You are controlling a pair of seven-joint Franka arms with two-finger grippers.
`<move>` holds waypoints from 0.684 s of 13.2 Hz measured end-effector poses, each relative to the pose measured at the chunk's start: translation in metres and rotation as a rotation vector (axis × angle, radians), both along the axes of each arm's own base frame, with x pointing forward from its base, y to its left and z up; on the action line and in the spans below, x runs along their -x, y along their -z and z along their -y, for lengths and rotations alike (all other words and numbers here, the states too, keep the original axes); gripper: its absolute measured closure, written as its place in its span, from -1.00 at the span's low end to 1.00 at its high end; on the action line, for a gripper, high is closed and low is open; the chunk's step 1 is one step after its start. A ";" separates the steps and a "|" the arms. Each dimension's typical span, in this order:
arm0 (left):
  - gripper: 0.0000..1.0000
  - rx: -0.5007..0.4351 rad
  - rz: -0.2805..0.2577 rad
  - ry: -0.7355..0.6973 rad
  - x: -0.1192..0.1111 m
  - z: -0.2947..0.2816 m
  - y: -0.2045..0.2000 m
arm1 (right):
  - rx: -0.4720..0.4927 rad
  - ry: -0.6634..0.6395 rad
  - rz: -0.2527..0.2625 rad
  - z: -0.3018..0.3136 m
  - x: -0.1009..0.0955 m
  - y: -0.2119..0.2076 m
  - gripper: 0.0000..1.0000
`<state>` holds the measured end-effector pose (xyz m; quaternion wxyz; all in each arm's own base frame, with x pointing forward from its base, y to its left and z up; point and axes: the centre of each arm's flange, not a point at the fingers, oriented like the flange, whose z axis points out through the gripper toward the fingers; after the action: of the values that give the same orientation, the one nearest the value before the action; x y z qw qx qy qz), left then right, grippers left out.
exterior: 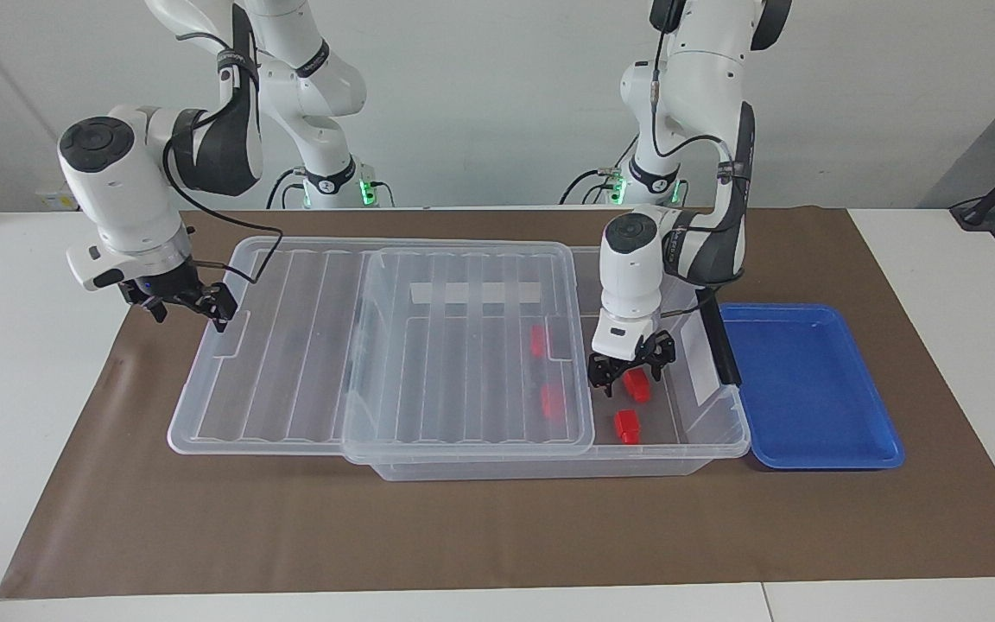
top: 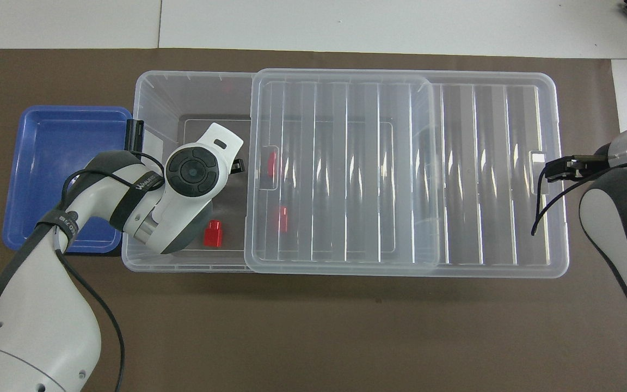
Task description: Place red block in blue tray from box
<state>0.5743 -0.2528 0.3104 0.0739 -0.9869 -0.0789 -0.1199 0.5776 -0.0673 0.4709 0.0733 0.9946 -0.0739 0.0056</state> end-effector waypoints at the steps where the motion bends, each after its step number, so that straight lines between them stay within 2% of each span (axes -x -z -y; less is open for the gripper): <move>1: -1.00 -0.004 -0.004 0.009 0.001 0.000 0.002 | -0.007 0.007 -0.005 -0.001 0.000 -0.009 -1.00; 5: -1.00 0.002 -0.001 0.027 0.003 0.000 0.007 | -0.074 0.041 0.018 -0.006 0.003 -0.078 -1.00; 7: -1.00 0.010 -0.002 0.034 0.006 0.000 0.015 | -0.102 0.050 0.033 -0.007 0.016 -0.107 -1.00; 9: -0.99 0.013 -0.001 0.036 0.007 0.000 0.018 | -0.108 0.051 0.024 -0.011 0.033 -0.130 -1.00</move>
<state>0.5675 -0.2527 0.2928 0.0653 -0.9887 -0.0618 -0.1201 0.5444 -0.0568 0.6008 0.0186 0.9947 -0.1002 0.0116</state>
